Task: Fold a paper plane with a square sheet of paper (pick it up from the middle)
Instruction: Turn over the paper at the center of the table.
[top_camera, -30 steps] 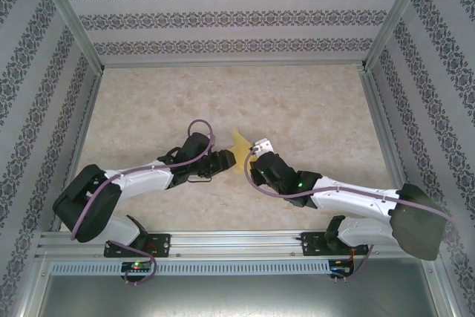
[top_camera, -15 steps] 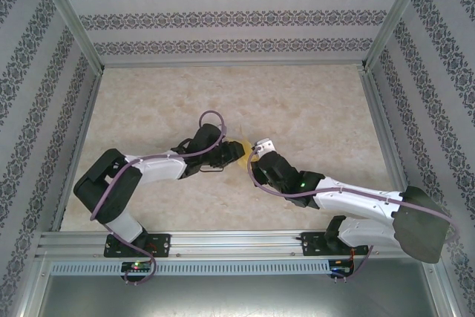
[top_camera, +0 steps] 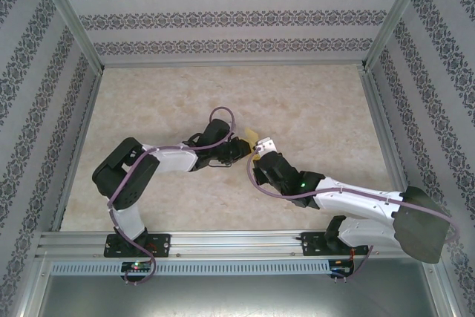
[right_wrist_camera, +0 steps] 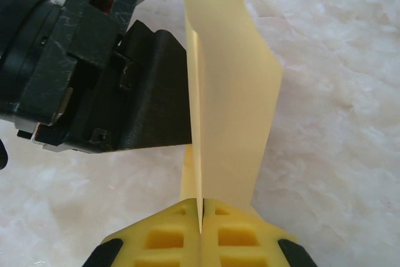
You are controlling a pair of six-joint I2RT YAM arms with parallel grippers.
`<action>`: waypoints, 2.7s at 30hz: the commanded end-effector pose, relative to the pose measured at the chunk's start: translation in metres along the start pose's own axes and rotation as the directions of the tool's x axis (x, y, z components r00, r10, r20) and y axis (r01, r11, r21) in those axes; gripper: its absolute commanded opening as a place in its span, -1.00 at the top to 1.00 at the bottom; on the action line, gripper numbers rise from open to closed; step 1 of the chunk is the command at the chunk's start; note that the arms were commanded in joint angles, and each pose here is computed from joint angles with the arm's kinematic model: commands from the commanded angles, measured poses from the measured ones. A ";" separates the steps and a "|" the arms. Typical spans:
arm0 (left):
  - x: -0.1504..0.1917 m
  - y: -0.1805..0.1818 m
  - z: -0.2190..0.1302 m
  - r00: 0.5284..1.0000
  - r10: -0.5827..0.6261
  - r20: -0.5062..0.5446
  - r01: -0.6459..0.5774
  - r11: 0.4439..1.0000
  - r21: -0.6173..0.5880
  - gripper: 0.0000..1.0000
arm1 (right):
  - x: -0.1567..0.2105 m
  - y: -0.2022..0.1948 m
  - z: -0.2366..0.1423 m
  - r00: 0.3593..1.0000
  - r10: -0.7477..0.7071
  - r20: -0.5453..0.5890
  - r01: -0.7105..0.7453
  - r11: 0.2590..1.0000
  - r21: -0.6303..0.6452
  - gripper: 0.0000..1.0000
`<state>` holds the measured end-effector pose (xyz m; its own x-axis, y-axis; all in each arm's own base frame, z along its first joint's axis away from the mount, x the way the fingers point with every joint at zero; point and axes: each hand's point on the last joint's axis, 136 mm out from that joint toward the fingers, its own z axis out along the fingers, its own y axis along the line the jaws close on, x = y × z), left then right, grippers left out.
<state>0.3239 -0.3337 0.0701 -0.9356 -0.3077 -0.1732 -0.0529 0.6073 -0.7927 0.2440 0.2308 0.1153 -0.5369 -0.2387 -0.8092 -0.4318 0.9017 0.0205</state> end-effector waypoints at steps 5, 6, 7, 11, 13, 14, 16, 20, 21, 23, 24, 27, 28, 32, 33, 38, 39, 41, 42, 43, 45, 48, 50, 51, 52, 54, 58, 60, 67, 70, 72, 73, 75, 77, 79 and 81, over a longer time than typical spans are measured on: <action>-0.001 -0.009 0.014 0.999 0.050 0.001 -0.050 0.997 0.051 0.55 | 0.018 -0.007 0.010 0.997 -0.058 -0.041 0.060 0.997 0.045 1.00; 0.000 -0.006 0.015 0.999 0.048 -0.002 -0.048 0.998 0.050 0.55 | 0.020 -0.005 0.011 0.997 -0.057 -0.047 0.059 0.997 0.040 1.00; 0.001 -0.004 0.017 0.999 0.047 -0.005 -0.047 0.998 0.048 0.55 | 0.021 -0.004 0.012 0.997 -0.054 -0.048 0.056 0.998 0.037 1.00; 0.004 0.006 0.016 0.999 0.051 -0.009 -0.051 0.998 0.024 0.54 | 0.027 0.000 0.017 0.996 -0.059 -0.065 0.062 0.998 0.034 1.00; 0.007 0.013 0.015 0.999 0.051 -0.013 -0.051 0.999 0.007 0.55 | 0.031 0.003 0.019 0.995 -0.062 -0.072 0.064 0.997 0.031 1.00; 0.008 0.016 0.014 0.999 0.050 -0.015 -0.050 0.999 0.005 0.54 | 0.032 0.005 0.019 0.995 -0.065 -0.075 0.067 0.997 0.026 1.00; 0.011 0.021 0.012 0.999 0.050 -0.019 -0.050 0.999 -0.007 0.54 | 0.035 0.008 0.021 0.994 -0.068 -0.081 0.070 0.997 0.022 1.00; 0.014 0.031 0.006 0.999 0.051 -0.017 -0.051 0.998 -0.032 0.53 | 0.039 0.013 0.024 0.993 -0.068 -0.095 0.070 0.998 0.011 1.00; 0.014 0.034 0.005 0.998 0.052 -0.017 -0.053 0.998 -0.038 0.53 | 0.040 0.014 0.025 0.993 -0.067 -0.098 0.068 0.998 0.009 1.00; 0.016 0.038 0.001 0.998 0.056 -0.017 -0.056 0.997 -0.051 0.50 | 0.042 0.016 0.027 0.992 -0.066 -0.105 0.067 0.998 0.005 1.00; 0.016 0.038 0.000 0.998 0.059 -0.018 -0.060 0.997 -0.054 0.49 | 0.044 0.016 0.028 0.992 -0.068 -0.111 0.068 0.998 0.003 1.00; 0.018 0.042 -0.003 0.998 0.065 -0.024 -0.066 0.995 -0.069 0.44 | 0.049 0.019 0.031 0.990 -0.071 -0.124 0.071 0.997 0.002 1.00; 0.019 0.042 -0.005 0.998 0.066 -0.023 -0.068 0.995 -0.070 0.41 | 0.051 0.020 0.031 0.989 -0.072 -0.127 0.073 0.997 0.001 1.00; 0.019 0.041 -0.017 0.996 0.090 -0.020 -0.091 0.992 -0.092 0.28 | 0.061 0.023 0.034 0.983 -0.103 -0.149 0.105 0.994 0.008 1.00; 0.018 0.041 -0.022 0.995 0.098 -0.019 -0.099 0.990 -0.102 0.26 | 0.064 0.024 0.035 0.981 -0.111 -0.156 0.114 0.993 0.009 1.00; 0.016 0.040 -0.044 0.988 0.153 -0.013 -0.153 0.974 -0.167 0.16 | 0.072 0.026 0.038 0.976 -0.128 -0.174 0.131 0.991 0.007 1.00; 0.014 0.038 -0.049 0.986 0.165 -0.008 -0.164 0.971 -0.177 0.15 | 0.073 0.028 0.038 0.976 -0.131 -0.175 0.134 0.991 0.002 1.00; 0.012 0.037 -0.058 0.982 0.187 0.002 -0.183 0.963 -0.196 0.12 | 0.073 0.031 0.039 0.976 -0.139 -0.169 0.139 0.990 -0.014 1.00; 0.010 0.036 -0.062 0.980 0.197 0.007 -0.191 0.960 -0.203 0.10 | 0.074 0.033 0.039 0.976 -0.143 -0.167 0.141 0.990 -0.021 1.00; 0.009 0.033 -0.066 0.978 0.207 0.013 -0.201 0.958 -0.203 0.09 | 0.074 0.034 0.039 0.976 -0.141 -0.166 0.139 0.990 -0.023 1.00; 0.008 0.031 -0.072 0.975 0.220 0.009 -0.214 0.954 -0.209 0.02 | 0.075 0.035 0.041 0.976 -0.141 -0.168 0.139 0.990 -0.024 1.00; 0.008 0.030 -0.076 0.972 0.236 -0.010 -0.232 0.945 -0.228 -0.05 | 0.078 0.038 0.043 0.976 -0.130 -0.174 0.125 0.991 -0.039 1.00; 0.008 0.028 -0.077 0.967 0.255 -0.024 -0.253 0.938 -0.236 -0.08 | 0.080 0.039 0.043 0.977 -0.116 -0.176 0.109 0.993 -0.046 1.00; 0.007 0.028 -0.078 0.964 0.265 -0.031 -0.265 0.933 -0.243 -0.09 | 0.081 0.039 0.043 0.978 -0.107 -0.177 0.100 0.994 -0.048 1.00; 0.006 0.027 -0.078 0.960 0.277 -0.036 -0.277 0.928 -0.249 -0.10 | 0.082 0.039 0.043 0.979 -0.099 -0.177 0.091 0.995 -0.051 1.00; 0.005 0.026 -0.078 0.952 0.299 -0.057 -0.304 0.915 -0.265 -0.11 | 0.083 0.041 0.042 0.982 -0.075 -0.173 0.065 0.996 -0.063 1.00; 0.002 0.021 -0.077 0.936 0.340 -0.095 -0.353 0.895 -0.273 -0.11 | 0.086 0.040 0.042 0.985 -0.009 -0.174 -0.007 0.996 -0.091 1.00; 0.000 0.017 -0.075 0.928 0.358 -0.107 -0.373 0.888 -0.267 -0.11 | 0.087 0.037 0.041 0.984 0.021 -0.176 -0.039 0.994 -0.099 1.00; 0.002 0.009 -0.056 0.911 0.373 -0.177 -0.406 0.888 -0.216 -0.11 | 0.089 0.031 0.040 0.972 0.135 -0.194 -0.165 0.975 -0.151 1.00; 0.001 0.009 -0.048 0.901 0.383 -0.203 -0.422 0.882 -0.211 -0.10 | 0.089 0.029 0.040 0.965 0.171 -0.200 -0.205 0.964 -0.168 1.00; 0.000 0.007 -0.044 0.893 0.393 -0.218 -0.436 0.876 -0.206 -0.10 | 0.090 0.029 0.040 0.960 0.190 -0.207 -0.228 0.957 -0.181 1.00; -0.002 0.005 -0.042 0.890 0.399 -0.219 -0.442 0.874 -0.204 -0.10 | 0.090 0.028 0.041 0.957 0.199 -0.210 -0.239 0.953 -0.186 1.00; -0.005 0.003 -0.040 0.880 0.417 -0.226 -0.462 0.862 -0.209 -0.10 | 0.085 0.028 0.043 0.951 0.231 -0.205 -0.273 0.940 -0.204 1.00; -0.008 0.002 -0.038 0.868 0.437 -0.235 -0.485 0.849 -0.211 -0.09 | 0.082 0.028 0.044 0.945 0.255 -0.206 -0.298 0.929 -0.218 1.00; -0.011 0.000 -0.035 0.855 0.455 -0.249 -0.506 0.836 -0.211 -0.10 | 0.080 0.028 0.044 0.941 0.267 -0.209 -0.312 0.922 -0.228 1.00; -0.014 0.000 -0.030 0.841 0.469 -0.269 -0.527 0.822 -0.214 -0.08 | 0.078 0.028 0.044 0.939 0.271 -0.212 -0.318 0.918 -0.238 1.00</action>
<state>0.3241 -0.3110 0.0936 -0.9172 0.1552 -0.3670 0.3287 0.8155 -0.4764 0.2246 0.2482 0.0235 -0.7618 -0.0801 -0.6428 -0.3933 0.8457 0.3608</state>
